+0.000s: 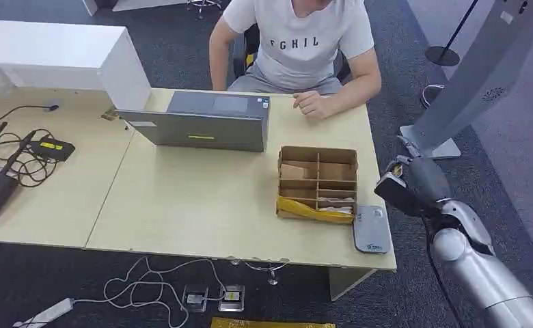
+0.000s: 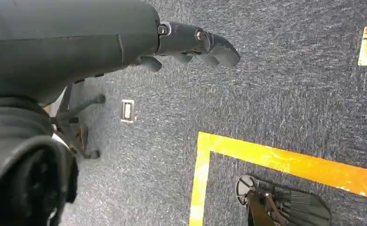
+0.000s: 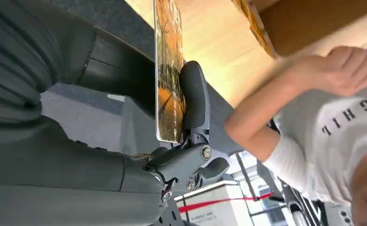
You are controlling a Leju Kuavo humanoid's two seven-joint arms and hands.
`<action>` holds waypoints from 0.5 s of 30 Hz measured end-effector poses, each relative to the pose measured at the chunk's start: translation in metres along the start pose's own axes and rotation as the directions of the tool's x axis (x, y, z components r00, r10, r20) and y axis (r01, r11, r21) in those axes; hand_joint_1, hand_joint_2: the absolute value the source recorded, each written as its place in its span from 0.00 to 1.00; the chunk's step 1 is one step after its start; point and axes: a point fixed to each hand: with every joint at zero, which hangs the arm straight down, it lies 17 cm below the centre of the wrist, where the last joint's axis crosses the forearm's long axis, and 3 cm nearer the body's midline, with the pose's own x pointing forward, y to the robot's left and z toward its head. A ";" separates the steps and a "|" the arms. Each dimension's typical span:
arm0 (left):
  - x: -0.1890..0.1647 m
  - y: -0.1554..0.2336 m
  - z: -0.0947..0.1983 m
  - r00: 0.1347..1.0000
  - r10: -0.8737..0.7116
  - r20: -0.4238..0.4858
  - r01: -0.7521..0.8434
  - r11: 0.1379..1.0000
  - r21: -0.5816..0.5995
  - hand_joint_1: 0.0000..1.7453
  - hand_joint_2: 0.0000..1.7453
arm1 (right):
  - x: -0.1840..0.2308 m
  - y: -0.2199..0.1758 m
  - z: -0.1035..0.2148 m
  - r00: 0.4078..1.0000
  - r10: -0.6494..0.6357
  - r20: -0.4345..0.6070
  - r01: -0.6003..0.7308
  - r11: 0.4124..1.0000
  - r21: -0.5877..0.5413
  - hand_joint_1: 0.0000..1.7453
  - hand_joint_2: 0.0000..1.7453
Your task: Pass the card to the sensor for recognition and then transmit it.
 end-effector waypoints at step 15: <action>-0.005 0.005 -0.001 0.999 0.011 -0.030 -0.010 1.000 0.021 0.00 0.00 | -0.037 0.044 0.036 0.994 -0.053 -0.100 0.060 0.996 0.072 1.00 1.00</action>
